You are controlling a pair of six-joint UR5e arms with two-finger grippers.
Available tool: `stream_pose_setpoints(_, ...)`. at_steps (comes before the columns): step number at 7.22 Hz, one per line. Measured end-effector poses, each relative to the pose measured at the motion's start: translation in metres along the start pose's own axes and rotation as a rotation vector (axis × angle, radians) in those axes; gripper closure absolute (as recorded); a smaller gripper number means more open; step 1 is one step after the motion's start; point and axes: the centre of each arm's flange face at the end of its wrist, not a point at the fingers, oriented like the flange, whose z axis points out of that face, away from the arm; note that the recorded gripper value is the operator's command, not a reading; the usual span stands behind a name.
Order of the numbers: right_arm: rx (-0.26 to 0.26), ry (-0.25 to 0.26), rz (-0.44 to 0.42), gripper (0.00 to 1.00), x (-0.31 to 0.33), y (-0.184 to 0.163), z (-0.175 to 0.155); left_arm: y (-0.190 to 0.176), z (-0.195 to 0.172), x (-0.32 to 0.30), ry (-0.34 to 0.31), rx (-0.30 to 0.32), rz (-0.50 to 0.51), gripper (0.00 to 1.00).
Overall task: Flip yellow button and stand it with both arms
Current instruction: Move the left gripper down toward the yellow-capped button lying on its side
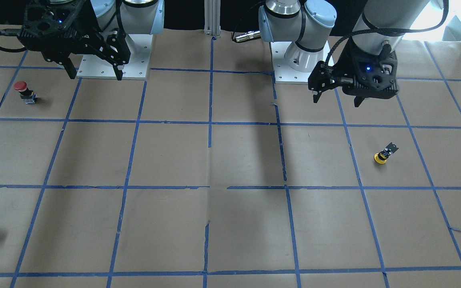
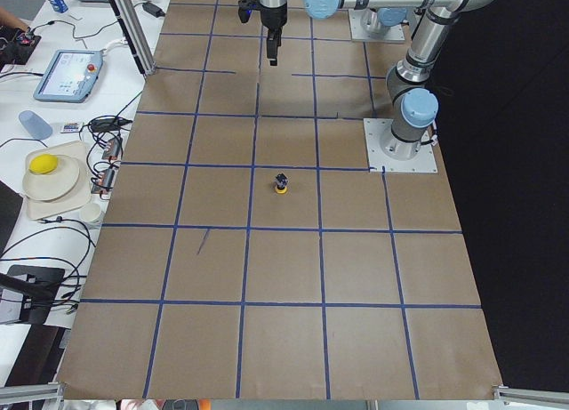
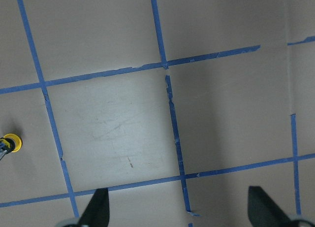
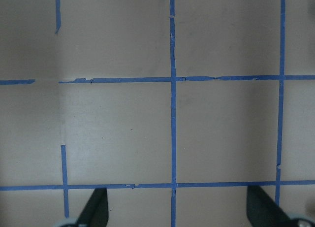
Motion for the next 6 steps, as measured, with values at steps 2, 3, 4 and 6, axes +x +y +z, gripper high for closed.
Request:
stream_pose_setpoints(2, 0.0, 0.0, -0.001, 0.0, 0.0, 0.0, 0.0, -0.003, -0.018, -0.005, -0.027, -0.014, -0.064, 0.0)
stream_pose_setpoints(3, 0.0, 0.0, -0.001, 0.0, -0.001, 0.001, 0.0, -0.003, -0.017, -0.004, -0.032, -0.028, -0.078, 0.0)
stream_pose_setpoints(4, -0.001, 0.0, 0.0, 0.0, -0.001, 0.001, 0.0, -0.006, -0.009, -0.009, -0.034, -0.046, -0.067, 0.0)
stream_pose_setpoints(6, -0.001, 0.0, -0.001, 0.0, 0.0, 0.0, 0.0, -0.018, 0.013, -0.055, -0.019, -0.091, -0.044, 0.0)
